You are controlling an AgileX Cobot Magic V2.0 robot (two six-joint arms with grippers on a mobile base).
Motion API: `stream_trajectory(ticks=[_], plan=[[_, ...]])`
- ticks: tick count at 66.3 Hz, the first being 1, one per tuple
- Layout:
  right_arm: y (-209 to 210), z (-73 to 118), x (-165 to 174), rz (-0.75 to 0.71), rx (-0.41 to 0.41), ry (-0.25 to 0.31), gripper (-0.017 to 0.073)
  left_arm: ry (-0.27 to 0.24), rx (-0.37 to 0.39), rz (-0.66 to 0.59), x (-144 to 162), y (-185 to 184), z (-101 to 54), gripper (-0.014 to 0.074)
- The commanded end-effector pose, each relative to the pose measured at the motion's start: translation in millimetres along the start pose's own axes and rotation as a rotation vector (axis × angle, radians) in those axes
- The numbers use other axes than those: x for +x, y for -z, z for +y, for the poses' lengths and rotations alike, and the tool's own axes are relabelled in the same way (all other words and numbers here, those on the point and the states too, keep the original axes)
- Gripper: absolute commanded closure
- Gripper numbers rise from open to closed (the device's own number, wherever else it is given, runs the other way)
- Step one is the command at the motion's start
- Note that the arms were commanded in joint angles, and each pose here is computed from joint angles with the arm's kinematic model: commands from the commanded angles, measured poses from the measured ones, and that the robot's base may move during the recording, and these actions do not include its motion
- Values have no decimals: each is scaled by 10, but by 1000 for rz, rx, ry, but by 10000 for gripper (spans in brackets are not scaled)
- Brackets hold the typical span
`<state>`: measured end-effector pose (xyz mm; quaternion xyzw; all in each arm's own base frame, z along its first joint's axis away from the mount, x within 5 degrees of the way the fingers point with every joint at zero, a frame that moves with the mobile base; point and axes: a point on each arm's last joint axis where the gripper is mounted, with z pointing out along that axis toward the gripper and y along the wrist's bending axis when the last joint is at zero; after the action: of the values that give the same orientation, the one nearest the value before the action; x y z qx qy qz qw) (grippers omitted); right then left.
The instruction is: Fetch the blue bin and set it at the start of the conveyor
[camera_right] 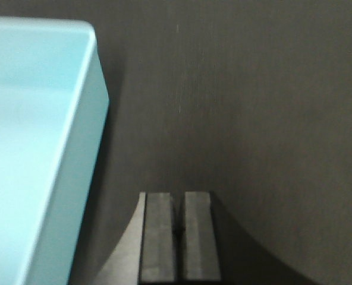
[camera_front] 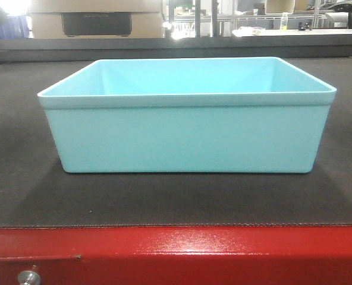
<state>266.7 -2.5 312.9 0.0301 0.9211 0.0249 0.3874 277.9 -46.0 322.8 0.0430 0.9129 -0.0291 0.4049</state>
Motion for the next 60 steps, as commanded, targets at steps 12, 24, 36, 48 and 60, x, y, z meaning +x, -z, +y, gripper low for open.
stream_trajectory(ticks=[12, 24, 36, 48, 60], plan=[[-12, -70, 659, -24, 22, 13, 721, 61, -43, 11, 619, 72, 212, 704], [260, -79, 950, -149, 21, 21, 721, 55, -31, -135, 995, 368, 206, 704], [734, -73, 1081, -369, 22, 47, 721, 52, -20, -337, 1208, 790, 201, 704], [1230, -64, 1185, -610, 28, 74, 721, 52, -10, -576, 1326, 1298, 196, 704], [1542, -57, 1312, -769, 23, 76, 721, 50, -4, -753, 1455, 1649, 193, 704]])
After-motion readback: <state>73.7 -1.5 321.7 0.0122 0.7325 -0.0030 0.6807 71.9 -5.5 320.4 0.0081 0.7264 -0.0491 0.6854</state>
